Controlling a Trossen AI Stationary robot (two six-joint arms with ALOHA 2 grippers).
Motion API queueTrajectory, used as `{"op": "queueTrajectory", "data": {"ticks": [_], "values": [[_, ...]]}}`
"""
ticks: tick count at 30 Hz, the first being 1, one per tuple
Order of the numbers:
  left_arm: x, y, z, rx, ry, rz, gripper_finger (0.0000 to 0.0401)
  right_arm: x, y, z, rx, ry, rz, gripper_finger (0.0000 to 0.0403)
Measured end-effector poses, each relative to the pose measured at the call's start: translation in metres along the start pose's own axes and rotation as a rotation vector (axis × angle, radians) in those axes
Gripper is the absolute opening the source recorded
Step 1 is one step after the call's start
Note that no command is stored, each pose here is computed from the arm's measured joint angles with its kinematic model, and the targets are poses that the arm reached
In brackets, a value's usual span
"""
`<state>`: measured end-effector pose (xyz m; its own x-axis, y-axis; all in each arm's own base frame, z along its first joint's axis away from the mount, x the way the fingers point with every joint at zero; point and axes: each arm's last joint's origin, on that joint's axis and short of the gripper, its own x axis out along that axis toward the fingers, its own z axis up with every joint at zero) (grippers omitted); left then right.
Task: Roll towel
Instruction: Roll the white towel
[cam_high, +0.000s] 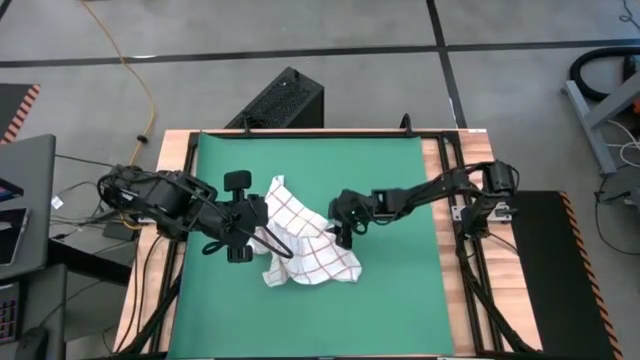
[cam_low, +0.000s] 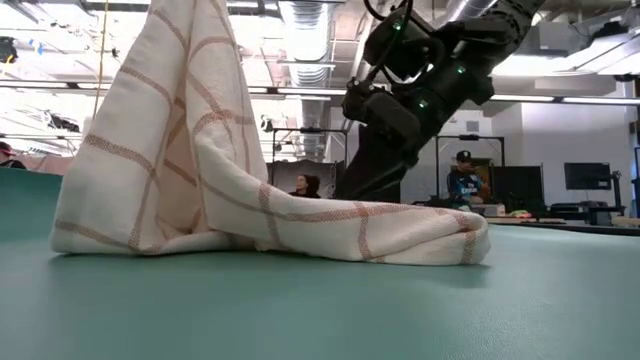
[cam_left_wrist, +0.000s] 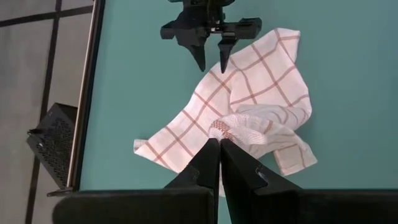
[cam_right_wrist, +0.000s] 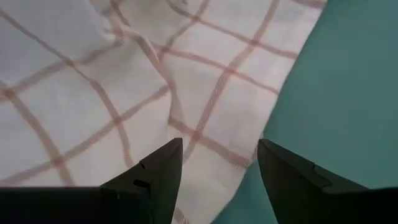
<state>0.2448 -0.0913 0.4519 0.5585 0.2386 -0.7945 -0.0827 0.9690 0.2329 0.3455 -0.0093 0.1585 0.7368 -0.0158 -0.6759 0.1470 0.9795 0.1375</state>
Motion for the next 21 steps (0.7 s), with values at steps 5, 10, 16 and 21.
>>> {"op": "queueTrajectory", "data": {"ticks": [5,10,16,21], "values": [[0.000,0.000,0.000,-0.001,-0.003,0.010,0.0000,0.012,-0.008,-0.006,0.018,0.035,-0.024,0.0232],[0.000,0.001,0.000,-0.007,-0.007,0.023,0.0000,0.015,-0.016,-0.006,0.054,0.028,-0.039,0.0232],[0.000,0.001,0.000,-0.009,-0.008,0.027,0.0000,0.015,-0.016,-0.001,0.051,0.026,0.016,0.0209],[0.000,0.001,0.000,-0.009,-0.013,0.041,0.0000,0.016,-0.018,0.000,0.030,0.021,0.011,0.0178]]}}
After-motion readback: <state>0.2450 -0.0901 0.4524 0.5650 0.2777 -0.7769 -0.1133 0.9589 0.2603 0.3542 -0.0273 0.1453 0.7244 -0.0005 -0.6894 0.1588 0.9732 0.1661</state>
